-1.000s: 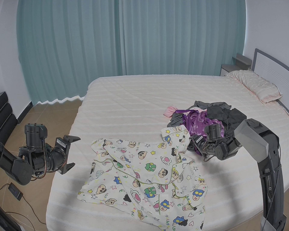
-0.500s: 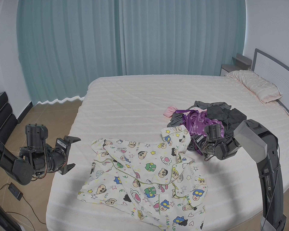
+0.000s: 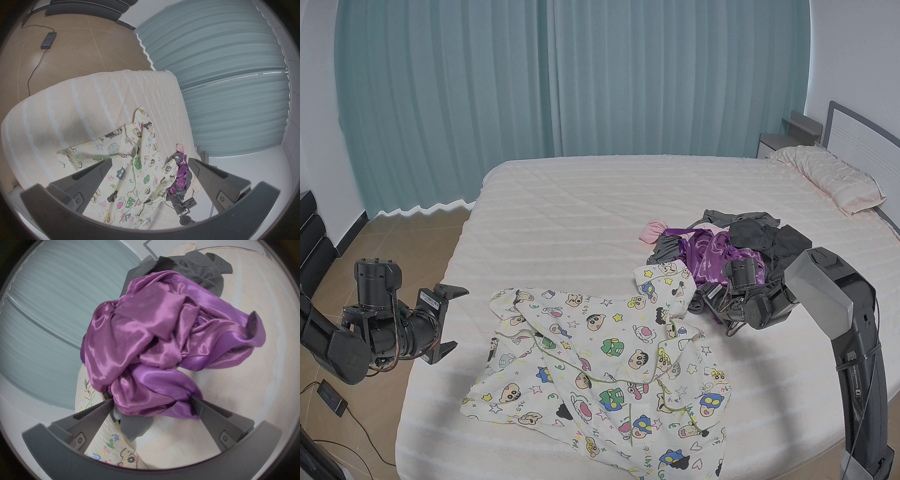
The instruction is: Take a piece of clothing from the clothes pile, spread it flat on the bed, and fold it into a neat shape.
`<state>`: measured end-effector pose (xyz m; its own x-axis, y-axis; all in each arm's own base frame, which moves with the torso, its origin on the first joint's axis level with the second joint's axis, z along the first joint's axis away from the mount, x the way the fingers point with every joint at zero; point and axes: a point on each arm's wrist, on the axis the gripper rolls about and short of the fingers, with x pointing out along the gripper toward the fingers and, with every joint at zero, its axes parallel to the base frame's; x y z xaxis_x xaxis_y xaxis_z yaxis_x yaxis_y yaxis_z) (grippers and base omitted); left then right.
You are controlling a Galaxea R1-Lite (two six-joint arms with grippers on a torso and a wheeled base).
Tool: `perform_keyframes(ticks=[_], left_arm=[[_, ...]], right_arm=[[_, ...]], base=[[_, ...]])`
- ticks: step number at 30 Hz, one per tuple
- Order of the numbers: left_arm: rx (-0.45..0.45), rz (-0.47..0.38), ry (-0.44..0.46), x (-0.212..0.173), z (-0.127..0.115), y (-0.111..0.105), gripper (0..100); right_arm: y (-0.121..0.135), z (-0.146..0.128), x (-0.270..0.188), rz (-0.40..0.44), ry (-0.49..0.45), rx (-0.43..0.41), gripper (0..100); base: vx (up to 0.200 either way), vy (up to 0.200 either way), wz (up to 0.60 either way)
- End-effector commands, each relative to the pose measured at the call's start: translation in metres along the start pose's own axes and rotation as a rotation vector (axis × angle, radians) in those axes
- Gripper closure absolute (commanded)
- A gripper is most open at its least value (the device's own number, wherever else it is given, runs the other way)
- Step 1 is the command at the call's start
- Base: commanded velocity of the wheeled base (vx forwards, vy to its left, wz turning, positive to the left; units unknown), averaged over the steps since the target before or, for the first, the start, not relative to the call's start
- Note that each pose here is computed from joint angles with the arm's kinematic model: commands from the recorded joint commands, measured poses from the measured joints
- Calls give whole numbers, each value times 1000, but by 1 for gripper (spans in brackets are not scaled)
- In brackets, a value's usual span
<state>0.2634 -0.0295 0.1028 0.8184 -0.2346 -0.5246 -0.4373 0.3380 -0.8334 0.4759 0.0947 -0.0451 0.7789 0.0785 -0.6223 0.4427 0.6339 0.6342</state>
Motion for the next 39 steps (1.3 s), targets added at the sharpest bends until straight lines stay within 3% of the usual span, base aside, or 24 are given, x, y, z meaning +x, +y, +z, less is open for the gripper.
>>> perform_keyframes(ticks=[1,6,7,17,28,32,39], left_arm=[[0,4,-1,1,0,1,0],[-2,2,-6,1,1,0,0],[-4,3,-4,1,1,0,0],[-3,1,-4,1,1,0,0],[-3,0,-6,0,1,0,0],[-2,0,-5,0,1,0,0],[-2,0,-5,0,1,0,0]], right_arm=[[8,-12,6,18,18,-31,0],[12,-28,19,0,54,-103,0],[13,-27,19,1,53,-103,100],[8,4,15,-22,-25,-65,100],[1,72,-13,-12,-149,14,100],[-1,112,-19,36,-262,59,100],[-16,178,-36,49,-467,125,100]], base=[[0,0,0],[0,0,0],[0,0,0],[0,0,0],[0,0,0],[0,0,0],[0,0,0]])
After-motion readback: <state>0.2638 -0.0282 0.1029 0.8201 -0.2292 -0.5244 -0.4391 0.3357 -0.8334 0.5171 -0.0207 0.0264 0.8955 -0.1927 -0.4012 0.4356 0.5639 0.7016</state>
